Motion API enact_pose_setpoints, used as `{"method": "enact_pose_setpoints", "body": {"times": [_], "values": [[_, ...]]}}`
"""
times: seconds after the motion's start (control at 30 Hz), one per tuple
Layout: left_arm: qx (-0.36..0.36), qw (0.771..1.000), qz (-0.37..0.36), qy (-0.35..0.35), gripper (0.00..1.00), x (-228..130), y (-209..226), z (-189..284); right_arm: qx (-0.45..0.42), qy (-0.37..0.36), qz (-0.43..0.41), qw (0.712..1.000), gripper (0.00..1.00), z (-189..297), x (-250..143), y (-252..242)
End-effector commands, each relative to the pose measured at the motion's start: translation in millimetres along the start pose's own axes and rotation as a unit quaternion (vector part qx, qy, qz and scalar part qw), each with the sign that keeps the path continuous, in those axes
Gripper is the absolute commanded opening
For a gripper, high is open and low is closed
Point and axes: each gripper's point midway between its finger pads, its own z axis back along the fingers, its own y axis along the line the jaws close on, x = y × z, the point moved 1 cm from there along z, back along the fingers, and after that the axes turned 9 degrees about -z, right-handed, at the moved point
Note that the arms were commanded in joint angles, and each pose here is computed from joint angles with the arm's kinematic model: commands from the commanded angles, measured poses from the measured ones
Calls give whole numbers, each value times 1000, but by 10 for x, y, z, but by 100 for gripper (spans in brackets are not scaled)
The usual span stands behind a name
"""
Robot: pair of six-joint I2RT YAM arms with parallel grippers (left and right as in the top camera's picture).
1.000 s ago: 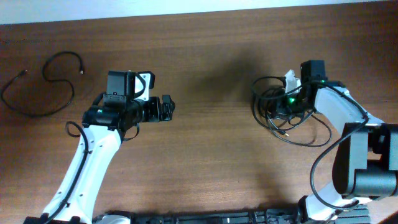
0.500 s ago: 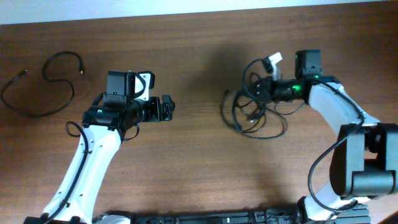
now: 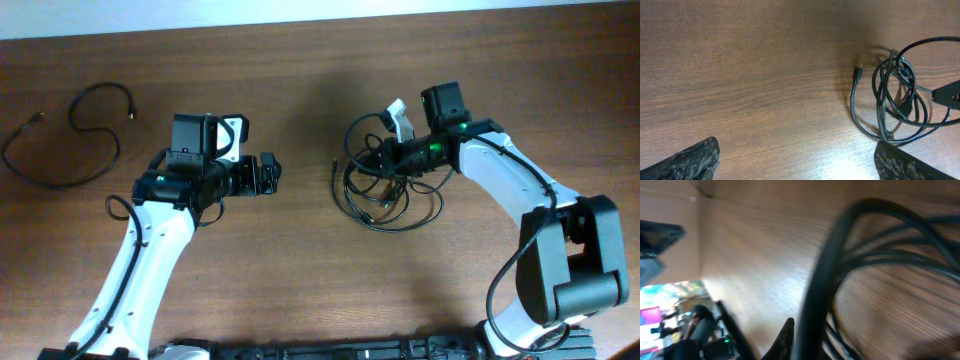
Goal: Untangle cables
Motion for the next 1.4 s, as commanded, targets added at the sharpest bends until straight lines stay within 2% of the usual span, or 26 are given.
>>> {"method": "enact_pose_setpoints", "body": {"times": [0.0, 0.13, 0.3, 0.43, 0.53, 0.73, 0.9, 1.13, 1.23, 1.37], "values": [[3, 1000, -15, -14, 99, 66, 6, -18, -44, -28, 18, 998, 4, 106, 91, -16], [3, 1000, -15, -14, 99, 65, 6, -18, -43, -29, 18, 998, 4, 111, 91, -9], [2, 1000, -15, -15, 99, 71, 5, -17, -42, -31, -23, 998, 4, 112, 91, -5], [-2, 1000, -6, 20, 99, -108, -16, 26, -36, -25, -39, 998, 4, 72, 51, 75], [-24, 1000, -8, 3, 99, -100, -126, 218, -29, -17, -10, 999, 4, 13, -17, 278], [-22, 993, -42, -110, 99, 1, -340, 1001, -9, -12, 54, 998, 4, -67, -32, 778], [2, 989, -70, -128, 99, -172, -351, 1295, -1, -5, 69, 998, 4, 6, -48, 1050], [9, 993, -62, -104, 99, -247, -312, 1234, 31, -11, 118, 992, 4, 397, -161, 1629], [8, 995, -56, -80, 99, -249, -274, 1099, 55, -12, 159, 986, 4, 346, -250, 1868], [9, 996, -62, -63, 99, -229, -238, 975, 103, -61, 244, 963, 4, 249, -171, 2326]]}}
